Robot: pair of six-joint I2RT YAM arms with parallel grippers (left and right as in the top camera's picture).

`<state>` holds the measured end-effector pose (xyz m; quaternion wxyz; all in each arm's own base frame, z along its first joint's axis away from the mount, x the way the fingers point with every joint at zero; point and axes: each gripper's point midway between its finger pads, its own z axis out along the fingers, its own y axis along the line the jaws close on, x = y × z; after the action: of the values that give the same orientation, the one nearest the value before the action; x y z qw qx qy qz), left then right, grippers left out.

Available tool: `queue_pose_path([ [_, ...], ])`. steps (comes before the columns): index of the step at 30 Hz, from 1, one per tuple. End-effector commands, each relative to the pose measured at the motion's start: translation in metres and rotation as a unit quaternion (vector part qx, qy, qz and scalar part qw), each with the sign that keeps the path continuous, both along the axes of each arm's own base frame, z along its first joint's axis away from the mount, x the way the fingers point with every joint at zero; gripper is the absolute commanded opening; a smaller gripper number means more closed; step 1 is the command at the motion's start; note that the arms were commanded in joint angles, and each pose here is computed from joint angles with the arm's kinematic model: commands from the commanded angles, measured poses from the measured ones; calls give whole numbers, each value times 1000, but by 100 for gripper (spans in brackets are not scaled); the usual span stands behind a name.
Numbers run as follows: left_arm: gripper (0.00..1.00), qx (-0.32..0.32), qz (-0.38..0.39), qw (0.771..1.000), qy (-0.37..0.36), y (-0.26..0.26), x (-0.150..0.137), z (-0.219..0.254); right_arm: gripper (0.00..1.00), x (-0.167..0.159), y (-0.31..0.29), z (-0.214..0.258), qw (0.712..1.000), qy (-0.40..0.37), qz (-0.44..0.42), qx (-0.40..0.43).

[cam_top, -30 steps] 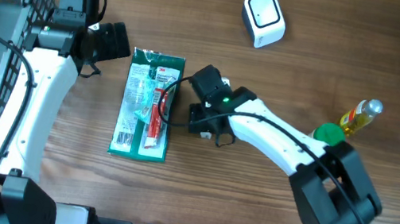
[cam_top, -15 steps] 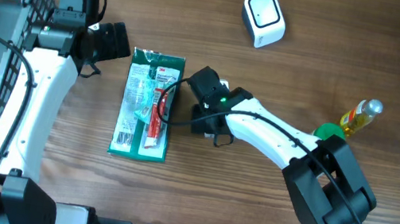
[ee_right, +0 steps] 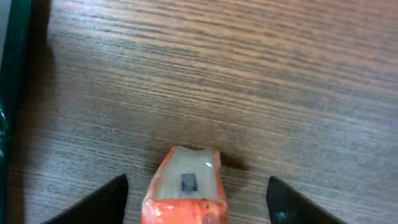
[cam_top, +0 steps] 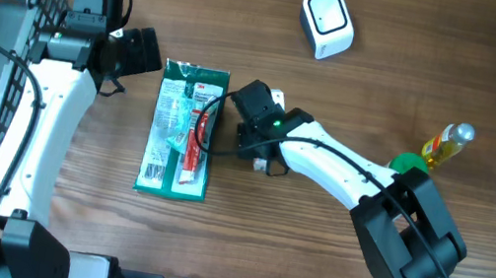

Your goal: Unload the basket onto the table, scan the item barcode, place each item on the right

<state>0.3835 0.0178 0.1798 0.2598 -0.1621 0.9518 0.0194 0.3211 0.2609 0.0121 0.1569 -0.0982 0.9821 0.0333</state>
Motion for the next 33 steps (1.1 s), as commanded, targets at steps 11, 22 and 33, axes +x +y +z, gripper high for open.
queue_pose_path([
  [11,100,0,8,1000,-3,3,2,2,100,21,51,114,992,-26,59,111],
  [22,100,0,8,1000,-3,3,2,2,46,-29,77,80,981,84,27,175],
  [33,100,0,8,1000,-3,3,2,2,50,-66,104,70,978,106,38,179],
])
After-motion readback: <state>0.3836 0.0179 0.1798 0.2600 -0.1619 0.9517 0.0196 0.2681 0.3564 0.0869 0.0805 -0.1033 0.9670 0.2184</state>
